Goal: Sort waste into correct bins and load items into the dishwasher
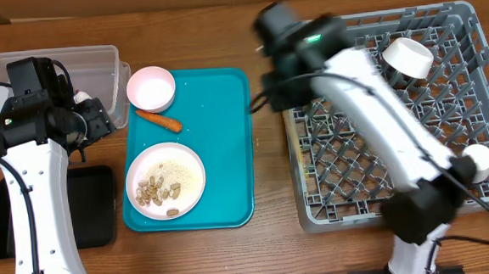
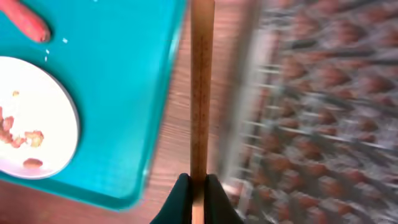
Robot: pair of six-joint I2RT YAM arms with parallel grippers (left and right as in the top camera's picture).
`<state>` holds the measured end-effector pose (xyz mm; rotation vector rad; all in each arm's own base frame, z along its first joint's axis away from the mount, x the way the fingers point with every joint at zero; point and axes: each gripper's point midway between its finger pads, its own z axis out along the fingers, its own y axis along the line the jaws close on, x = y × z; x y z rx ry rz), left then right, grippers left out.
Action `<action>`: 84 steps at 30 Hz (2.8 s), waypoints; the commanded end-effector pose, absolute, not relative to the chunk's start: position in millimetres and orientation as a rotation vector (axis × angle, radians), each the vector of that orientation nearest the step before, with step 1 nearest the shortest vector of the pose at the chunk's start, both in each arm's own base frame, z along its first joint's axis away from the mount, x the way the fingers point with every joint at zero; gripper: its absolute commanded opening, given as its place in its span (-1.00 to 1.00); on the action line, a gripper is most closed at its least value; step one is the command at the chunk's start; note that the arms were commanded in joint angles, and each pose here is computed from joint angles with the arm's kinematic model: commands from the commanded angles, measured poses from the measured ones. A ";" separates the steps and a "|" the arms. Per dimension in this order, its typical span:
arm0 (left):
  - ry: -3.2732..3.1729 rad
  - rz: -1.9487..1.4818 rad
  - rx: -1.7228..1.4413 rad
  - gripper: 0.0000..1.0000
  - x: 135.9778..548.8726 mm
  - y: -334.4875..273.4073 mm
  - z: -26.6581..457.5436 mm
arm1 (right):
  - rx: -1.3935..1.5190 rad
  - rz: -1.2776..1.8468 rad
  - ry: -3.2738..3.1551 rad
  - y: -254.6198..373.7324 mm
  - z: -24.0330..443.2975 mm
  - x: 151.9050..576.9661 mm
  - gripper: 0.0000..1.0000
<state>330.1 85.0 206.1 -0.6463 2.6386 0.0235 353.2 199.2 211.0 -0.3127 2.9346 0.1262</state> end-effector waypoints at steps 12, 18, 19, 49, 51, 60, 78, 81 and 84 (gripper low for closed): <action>2.615 0.015 -0.642 0.42 330.3 85.0 213.3 | -0.345 0.127 3.094 157.5 119.2 354.3 -0.92; 2.618 0.015 -0.643 0.43 329.6 84.8 213.0 | -0.344 0.131 3.078 158.8 119.4 358.0 -0.52; 2.618 0.015 -0.643 0.42 329.6 84.8 213.0 | -0.344 0.132 3.077 158.9 119.4 358.3 -0.48; 2.539 0.000 -0.109 0.42 494.2 -22.8 100.4 | 0.518 0.155 2.620 -19.1 314.8 303.1 0.11; 2.553 -0.011 -0.106 0.41 497.7 -24.8 86.6 | 0.520 0.155 2.623 -19.0 314.4 302.3 0.11; 2.655 -0.010 0.010 0.34 490.8 -61.2 35.5 | 0.522 0.154 2.632 -18.8 313.5 300.5 0.10; 2.907 -0.365 0.341 -0.92 396.7 -177.7 32.8 | 0.518 0.153 2.621 -19.3 314.3 303.2 0.10; 2.944 -0.363 0.390 -0.70 381.7 -187.7 30.9 | 0.519 0.153 2.623 -19.3 313.6 303.5 0.10; 2.956 -0.359 0.404 -0.27 377.7 -190.0 33.1 | 0.519 0.154 2.623 -19.2 313.6 303.5 0.10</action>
